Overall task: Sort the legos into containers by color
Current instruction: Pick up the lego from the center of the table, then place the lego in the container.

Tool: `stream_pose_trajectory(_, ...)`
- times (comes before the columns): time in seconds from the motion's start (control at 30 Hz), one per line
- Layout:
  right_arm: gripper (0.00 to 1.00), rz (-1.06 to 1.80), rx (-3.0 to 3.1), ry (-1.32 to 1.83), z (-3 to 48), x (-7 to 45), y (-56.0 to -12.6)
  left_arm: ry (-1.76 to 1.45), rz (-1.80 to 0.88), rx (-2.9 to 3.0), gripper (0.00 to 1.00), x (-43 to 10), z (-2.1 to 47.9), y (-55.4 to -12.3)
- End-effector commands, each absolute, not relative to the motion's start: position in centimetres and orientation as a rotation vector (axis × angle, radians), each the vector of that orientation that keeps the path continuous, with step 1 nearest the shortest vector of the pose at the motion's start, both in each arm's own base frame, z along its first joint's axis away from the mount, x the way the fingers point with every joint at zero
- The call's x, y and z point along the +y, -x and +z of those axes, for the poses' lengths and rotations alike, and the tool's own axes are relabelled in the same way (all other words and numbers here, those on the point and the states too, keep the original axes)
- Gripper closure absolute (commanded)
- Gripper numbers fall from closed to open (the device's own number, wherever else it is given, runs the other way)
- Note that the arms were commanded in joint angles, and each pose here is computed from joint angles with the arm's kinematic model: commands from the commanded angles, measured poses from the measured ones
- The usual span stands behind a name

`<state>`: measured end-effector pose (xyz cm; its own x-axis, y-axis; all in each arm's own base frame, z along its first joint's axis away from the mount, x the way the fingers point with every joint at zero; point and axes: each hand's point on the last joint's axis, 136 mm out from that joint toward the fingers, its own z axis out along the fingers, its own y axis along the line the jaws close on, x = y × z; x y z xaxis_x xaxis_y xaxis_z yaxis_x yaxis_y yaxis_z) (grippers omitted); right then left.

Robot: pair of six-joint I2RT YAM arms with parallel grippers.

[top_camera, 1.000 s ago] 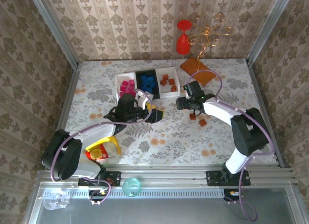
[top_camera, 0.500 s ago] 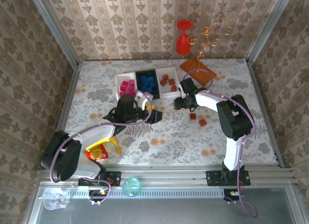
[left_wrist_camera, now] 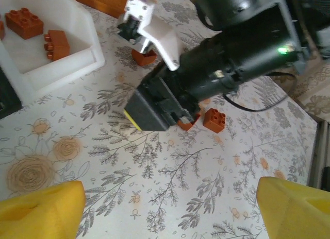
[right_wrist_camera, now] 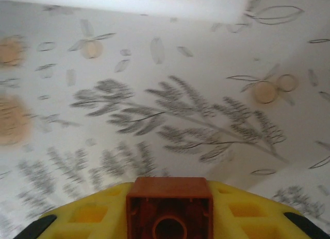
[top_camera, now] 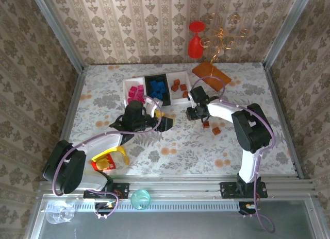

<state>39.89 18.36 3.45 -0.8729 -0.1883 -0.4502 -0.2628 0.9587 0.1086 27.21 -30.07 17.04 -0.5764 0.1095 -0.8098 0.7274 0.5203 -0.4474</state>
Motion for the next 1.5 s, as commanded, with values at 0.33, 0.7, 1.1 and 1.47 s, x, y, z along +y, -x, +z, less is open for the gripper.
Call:
stream_pose_trajectory(0.33,0.64,0.452,2.267,0.171,12.5,23.4,-48.7,-0.420,-0.835,1.977,0.12,-24.0,17.9,-30.5)
stream_pose_trajectory(0.7,0.43,0.318,2.264,0.120,10.8,23.4,-55.5,-0.437,-0.775,1.902,0.11,-23.5,18.1,-31.0)
stream_pose_trajectory(1.1,0.27,0.267,2.190,0.153,16.1,19.0,-47.9,-0.549,-0.889,1.895,0.11,-26.2,17.8,-29.8)
stream_pose_trajectory(1.47,0.24,0.021,2.418,-0.184,9.9,7.6,-44.9,-0.667,-0.935,1.887,0.12,-29.1,17.4,-28.3)
